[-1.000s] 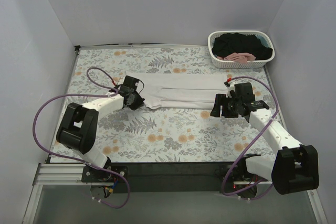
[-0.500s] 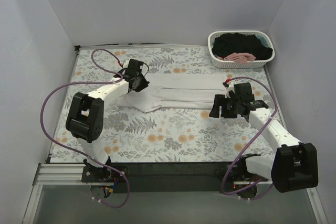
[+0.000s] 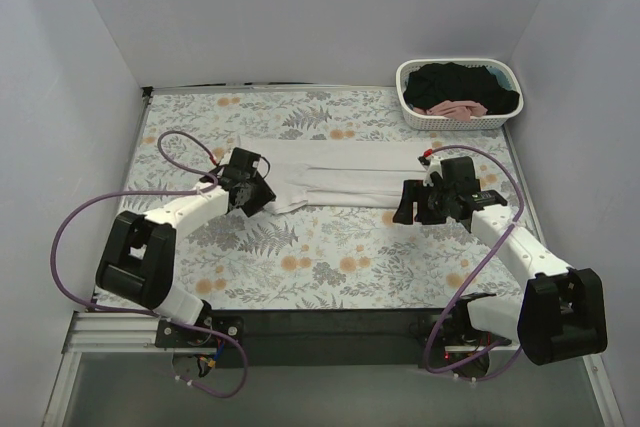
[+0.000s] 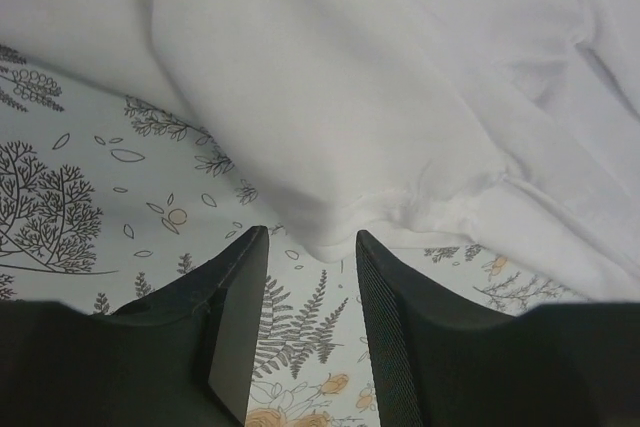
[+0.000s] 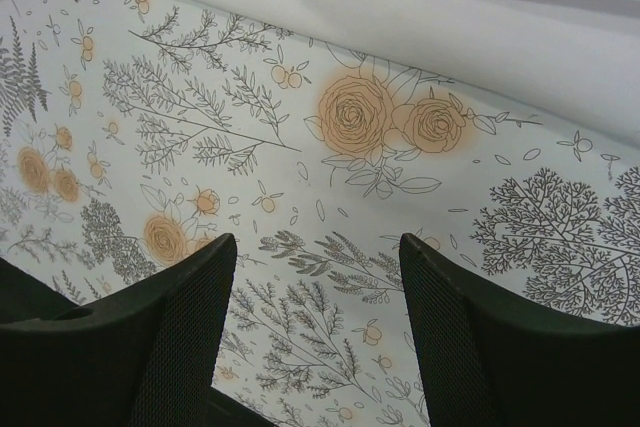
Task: Fold and stack the t-shirts
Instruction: Fold the tshirt
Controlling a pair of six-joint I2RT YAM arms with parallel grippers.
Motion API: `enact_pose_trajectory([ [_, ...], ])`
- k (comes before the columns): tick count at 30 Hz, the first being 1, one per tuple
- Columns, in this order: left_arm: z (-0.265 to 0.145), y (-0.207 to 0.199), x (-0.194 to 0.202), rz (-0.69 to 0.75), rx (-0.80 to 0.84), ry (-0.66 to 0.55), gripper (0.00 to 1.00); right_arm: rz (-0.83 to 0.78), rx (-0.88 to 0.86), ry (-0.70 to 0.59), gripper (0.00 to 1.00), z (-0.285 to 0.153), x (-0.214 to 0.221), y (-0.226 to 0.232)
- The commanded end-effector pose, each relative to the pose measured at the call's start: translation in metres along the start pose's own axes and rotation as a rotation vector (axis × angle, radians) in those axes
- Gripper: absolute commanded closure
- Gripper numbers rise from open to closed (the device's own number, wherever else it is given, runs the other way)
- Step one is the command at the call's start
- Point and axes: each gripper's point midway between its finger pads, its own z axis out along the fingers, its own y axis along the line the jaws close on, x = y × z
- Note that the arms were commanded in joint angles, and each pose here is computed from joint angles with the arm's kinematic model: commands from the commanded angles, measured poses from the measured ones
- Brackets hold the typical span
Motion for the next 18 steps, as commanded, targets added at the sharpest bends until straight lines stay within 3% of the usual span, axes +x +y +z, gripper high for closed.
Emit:
enact_pose_trajectory([
  [1,-0.003,-0.007,0.007,-0.025,0.051,0.013,0.61,-0.018,-0.036,-0.025,0.27,0.002,-0.006,0.007],
  [18,0.023,0.006,0.014,-0.043,-0.017,0.024,0.76,-0.021,-0.016,-0.028,0.27,0.002,-0.001,0.002],
])
